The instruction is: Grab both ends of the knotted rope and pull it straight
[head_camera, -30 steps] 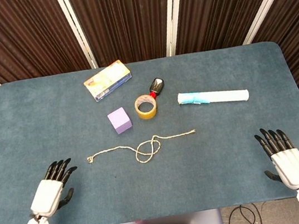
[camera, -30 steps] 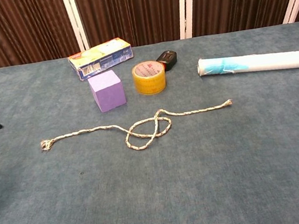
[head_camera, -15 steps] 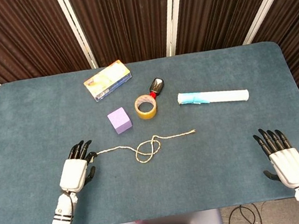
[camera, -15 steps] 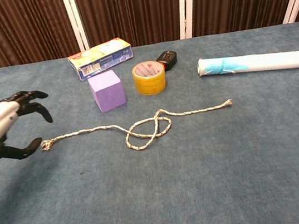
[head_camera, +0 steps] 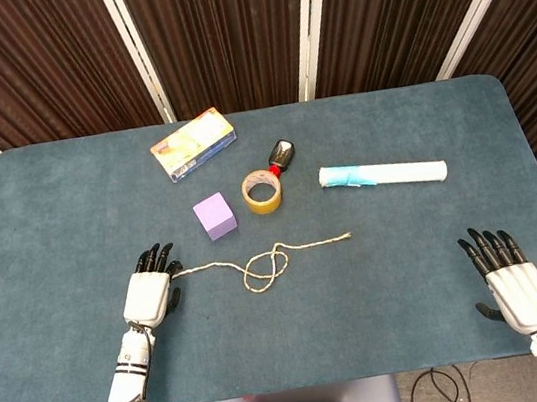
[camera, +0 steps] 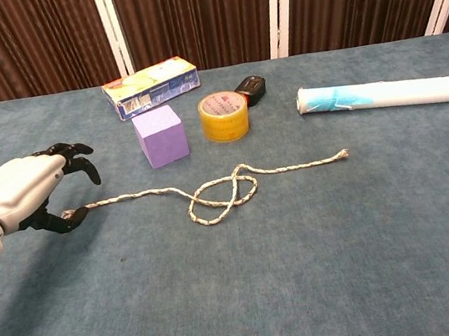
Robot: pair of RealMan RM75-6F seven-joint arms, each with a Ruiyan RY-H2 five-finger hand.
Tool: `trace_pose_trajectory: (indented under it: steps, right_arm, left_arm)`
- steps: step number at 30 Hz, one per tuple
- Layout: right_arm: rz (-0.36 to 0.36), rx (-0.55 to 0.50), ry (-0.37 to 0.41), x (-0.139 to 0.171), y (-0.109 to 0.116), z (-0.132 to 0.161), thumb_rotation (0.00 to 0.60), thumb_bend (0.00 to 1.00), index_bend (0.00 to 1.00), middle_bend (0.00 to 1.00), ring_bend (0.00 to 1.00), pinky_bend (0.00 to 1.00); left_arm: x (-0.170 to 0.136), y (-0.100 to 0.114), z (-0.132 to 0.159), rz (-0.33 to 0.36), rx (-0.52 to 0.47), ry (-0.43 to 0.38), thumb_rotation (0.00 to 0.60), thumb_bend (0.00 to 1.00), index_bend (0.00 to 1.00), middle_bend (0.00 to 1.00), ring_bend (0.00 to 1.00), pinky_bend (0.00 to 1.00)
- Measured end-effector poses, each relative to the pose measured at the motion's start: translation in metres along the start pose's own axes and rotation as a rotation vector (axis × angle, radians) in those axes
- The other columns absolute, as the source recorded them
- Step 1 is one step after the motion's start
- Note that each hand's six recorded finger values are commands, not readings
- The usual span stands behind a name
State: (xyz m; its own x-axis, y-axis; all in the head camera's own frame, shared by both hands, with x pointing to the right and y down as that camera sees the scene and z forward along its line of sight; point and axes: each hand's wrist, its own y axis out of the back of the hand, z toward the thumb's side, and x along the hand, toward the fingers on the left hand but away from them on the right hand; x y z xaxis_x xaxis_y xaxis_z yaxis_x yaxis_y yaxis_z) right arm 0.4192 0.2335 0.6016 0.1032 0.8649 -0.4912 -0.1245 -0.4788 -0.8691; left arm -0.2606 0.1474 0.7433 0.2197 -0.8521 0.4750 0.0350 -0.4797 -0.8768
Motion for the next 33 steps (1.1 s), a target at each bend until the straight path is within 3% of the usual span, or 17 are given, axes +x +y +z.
trace_pose_trajectory:
  steps: [6,19,33]
  right_arm:
    - [0.002,0.004,-0.001,-0.001,-0.001,0.001,0.600,0.12,0.00,0.00,0.00,0.00]
    - [0.003,0.005,-0.003,-0.001,0.000,0.000,0.600,0.12,0.00,0.00,0.00,0.00]
    - [0.001,0.007,-0.005,0.000,0.000,0.000,0.600,0.12,0.00,0.00,0.00,0.00]
  left_arm:
    - [0.004,-0.007,-0.009,-0.019,0.052,0.043,0.600,0.41,0.46,0.12,0.02,0.15]
    - [0.010,-0.014,-0.014,-0.046,0.110,0.080,0.600,0.41,0.45,0.12,0.02,0.16]
    - [0.014,-0.019,-0.018,-0.056,0.133,0.099,0.600,0.41,0.53,0.15,0.04,0.16]
